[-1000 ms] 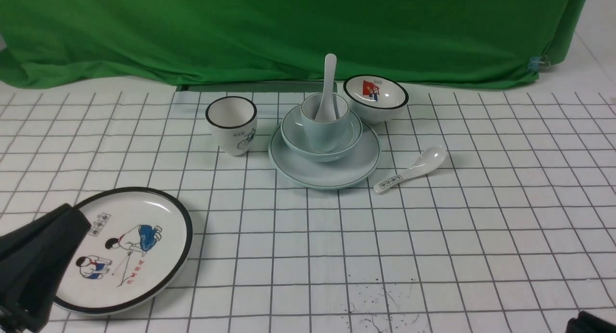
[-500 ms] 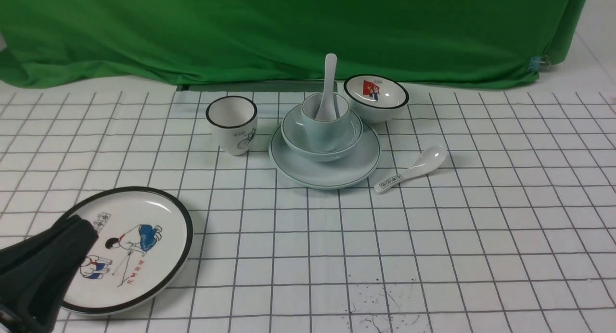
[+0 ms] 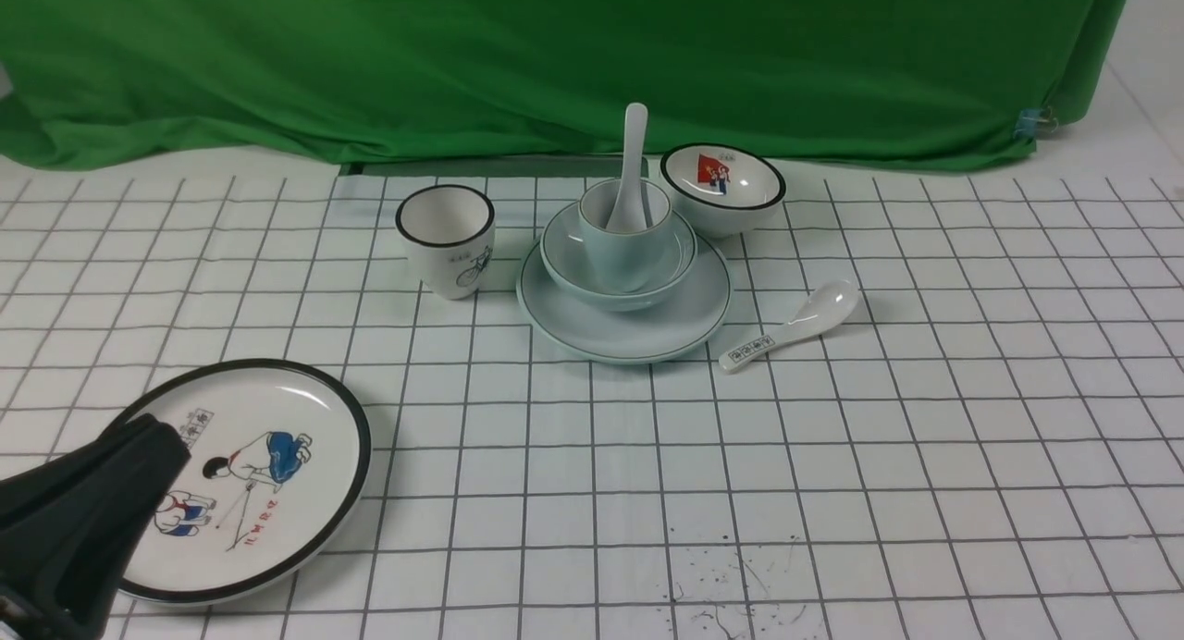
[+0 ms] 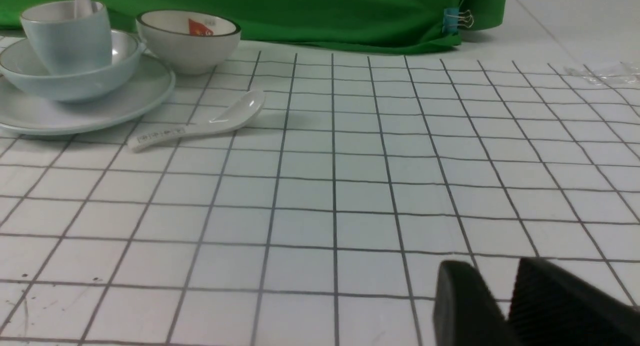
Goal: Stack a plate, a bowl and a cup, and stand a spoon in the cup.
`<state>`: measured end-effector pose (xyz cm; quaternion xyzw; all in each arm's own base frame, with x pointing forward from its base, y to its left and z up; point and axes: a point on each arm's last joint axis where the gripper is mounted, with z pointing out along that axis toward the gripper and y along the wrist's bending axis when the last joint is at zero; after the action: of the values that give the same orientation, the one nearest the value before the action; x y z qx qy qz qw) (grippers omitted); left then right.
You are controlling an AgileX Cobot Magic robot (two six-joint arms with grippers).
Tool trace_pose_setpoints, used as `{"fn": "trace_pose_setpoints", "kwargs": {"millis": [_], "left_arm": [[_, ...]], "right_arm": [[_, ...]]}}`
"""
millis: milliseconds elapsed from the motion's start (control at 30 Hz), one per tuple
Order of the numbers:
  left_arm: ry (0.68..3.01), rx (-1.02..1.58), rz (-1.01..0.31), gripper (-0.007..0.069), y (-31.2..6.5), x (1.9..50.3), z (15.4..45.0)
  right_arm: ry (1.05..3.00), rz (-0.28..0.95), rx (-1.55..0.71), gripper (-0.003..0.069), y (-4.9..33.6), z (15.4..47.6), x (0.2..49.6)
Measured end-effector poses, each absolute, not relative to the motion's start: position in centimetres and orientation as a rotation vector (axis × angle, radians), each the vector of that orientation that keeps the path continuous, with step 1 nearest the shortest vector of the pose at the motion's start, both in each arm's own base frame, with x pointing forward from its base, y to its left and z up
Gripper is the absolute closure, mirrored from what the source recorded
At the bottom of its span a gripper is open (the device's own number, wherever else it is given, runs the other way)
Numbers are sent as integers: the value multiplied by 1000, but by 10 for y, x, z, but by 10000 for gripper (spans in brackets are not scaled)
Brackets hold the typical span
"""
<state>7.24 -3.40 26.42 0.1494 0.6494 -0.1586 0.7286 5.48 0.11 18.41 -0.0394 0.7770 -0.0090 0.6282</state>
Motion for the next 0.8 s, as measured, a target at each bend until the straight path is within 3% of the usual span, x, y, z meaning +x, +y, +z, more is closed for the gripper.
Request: {"fn": "trace_pose_setpoints", "kwargs": {"millis": [400, 533, 633, 800], "left_arm": [[1416, 312, -336, 658, -31, 68, 258], [1368, 219, -245, 658, -18, 59, 249], [1336, 86, -92, 658, -6, 53, 234], [1485, -57, -93, 658, -1, 56, 213]], "right_arm": [[1786, -18, -87, 435, 1, 184, 55], [1789, -19, -87, 431, 1, 183, 55], [1792, -20, -86, 424, 1, 183, 55], [1793, -19, -85, 421, 1, 183, 55]]}}
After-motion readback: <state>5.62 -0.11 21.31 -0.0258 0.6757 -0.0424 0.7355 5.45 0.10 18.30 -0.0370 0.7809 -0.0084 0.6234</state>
